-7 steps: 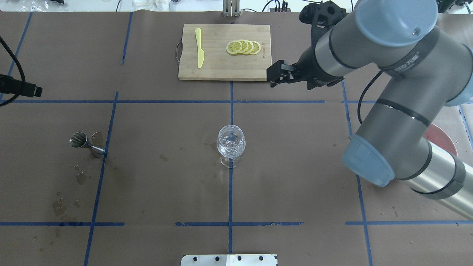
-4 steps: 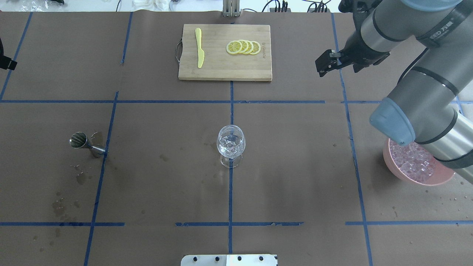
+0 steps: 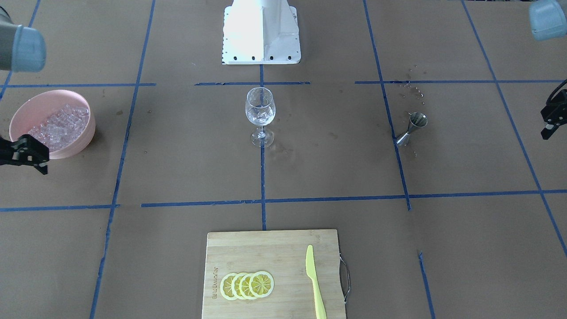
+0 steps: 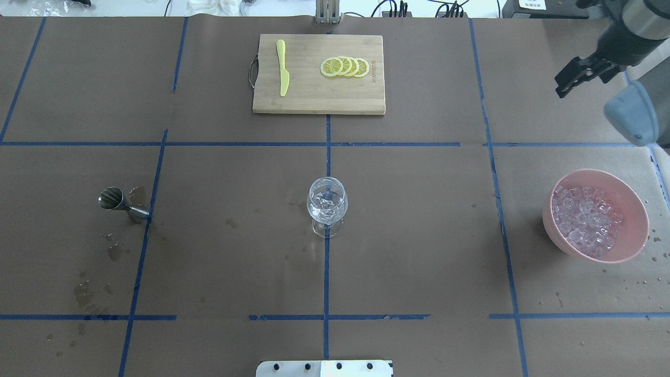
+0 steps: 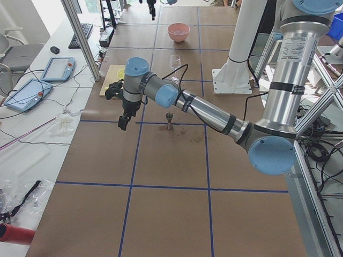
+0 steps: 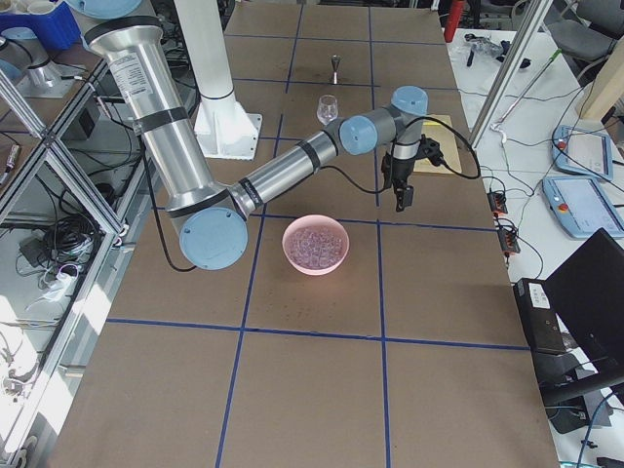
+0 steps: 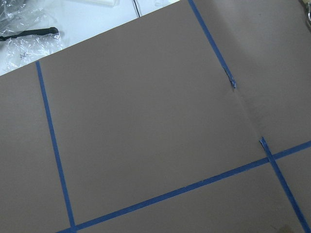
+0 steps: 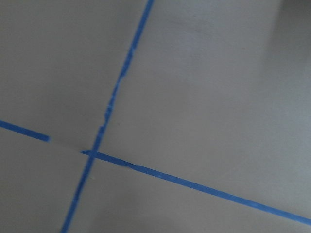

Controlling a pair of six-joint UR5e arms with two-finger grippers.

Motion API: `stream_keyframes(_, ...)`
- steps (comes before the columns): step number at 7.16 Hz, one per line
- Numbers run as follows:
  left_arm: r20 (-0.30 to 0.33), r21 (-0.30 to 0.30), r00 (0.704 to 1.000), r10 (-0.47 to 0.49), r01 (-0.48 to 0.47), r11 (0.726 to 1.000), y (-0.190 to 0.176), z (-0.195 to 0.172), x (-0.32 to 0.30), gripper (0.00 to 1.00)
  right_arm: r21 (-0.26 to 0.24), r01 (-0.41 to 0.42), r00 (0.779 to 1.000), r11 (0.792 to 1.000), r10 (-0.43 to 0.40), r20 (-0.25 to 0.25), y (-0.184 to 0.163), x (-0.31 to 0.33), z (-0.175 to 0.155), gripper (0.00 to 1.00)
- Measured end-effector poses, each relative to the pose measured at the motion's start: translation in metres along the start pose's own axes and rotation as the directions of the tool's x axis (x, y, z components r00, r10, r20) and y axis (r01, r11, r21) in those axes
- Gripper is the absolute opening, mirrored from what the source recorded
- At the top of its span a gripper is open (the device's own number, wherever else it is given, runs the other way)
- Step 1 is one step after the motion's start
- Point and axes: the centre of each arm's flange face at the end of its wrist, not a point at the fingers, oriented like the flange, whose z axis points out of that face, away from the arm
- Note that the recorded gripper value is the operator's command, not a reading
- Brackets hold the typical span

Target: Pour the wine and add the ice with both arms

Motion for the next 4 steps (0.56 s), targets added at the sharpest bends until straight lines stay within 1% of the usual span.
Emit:
stream_keyframes(1, 0.004, -0.01, 1.0, -0.008, 0.008, 1.0, 0.008, 0.001, -0.021, 1.0, -0.026, 0.015, 1.0, 1.0, -0.015, 0.024, 0.013, 0.057, 0.006, 1.0)
stream_keyframes(2, 0.002, -0.028, 1.0, -0.018, 0.018, 0.999, 0.021, 0.004, -0.044, 1.0, -0.039, 0.024, 0.998, 0.999, -0.022, 0.054, 0.031, 0.111, 0.009, 1.0)
stream_keyframes(4, -0.034, -0.083, 0.999, -0.038, 0.035, 0.996, 0.057, 0.021, -0.094, 1.0, -0.038, 0.004, 0.996, 0.999, -0.001, 0.084, 0.074, 0.187, 0.007, 1.0)
